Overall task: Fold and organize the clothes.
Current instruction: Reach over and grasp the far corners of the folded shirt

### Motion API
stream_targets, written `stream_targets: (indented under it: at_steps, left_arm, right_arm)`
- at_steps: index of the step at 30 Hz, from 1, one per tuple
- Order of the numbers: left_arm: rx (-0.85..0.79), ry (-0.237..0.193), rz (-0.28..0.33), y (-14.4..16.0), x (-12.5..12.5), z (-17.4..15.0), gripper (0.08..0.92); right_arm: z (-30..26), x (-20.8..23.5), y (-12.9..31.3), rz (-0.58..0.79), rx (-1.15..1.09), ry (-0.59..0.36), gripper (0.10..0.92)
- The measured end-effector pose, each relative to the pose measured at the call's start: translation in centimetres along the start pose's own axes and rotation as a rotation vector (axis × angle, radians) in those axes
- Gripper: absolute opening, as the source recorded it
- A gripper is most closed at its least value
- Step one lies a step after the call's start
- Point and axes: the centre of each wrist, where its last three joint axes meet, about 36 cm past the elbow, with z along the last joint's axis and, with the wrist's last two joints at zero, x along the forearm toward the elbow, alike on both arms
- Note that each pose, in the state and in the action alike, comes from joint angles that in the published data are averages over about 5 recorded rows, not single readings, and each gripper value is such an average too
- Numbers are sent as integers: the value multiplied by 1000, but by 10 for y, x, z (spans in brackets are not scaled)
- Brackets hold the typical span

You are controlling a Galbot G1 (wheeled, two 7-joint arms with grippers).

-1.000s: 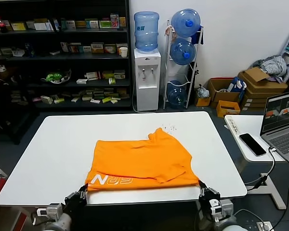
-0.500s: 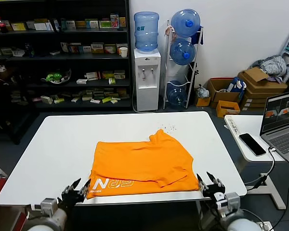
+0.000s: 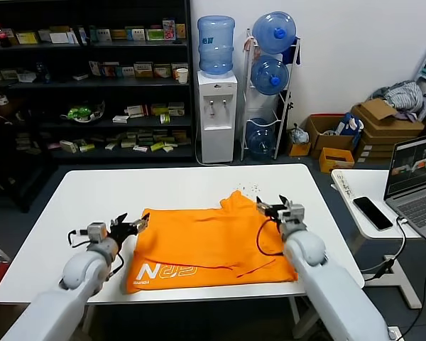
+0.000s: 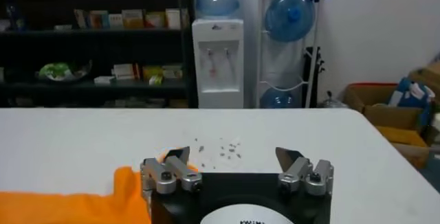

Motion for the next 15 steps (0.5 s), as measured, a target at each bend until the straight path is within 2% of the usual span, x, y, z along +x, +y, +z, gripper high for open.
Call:
stream_targets:
  at_steps: [6, 15]
  left_arm:
    - [6, 44, -18, 7, -39, -1, 823]
    - [3, 79, -25, 1, -66, 6, 823]
  right_arm:
    - [-7, -42, 26, -25, 1, 52, 823]
    - [-4, -70, 42, -34, 20, 111, 823]
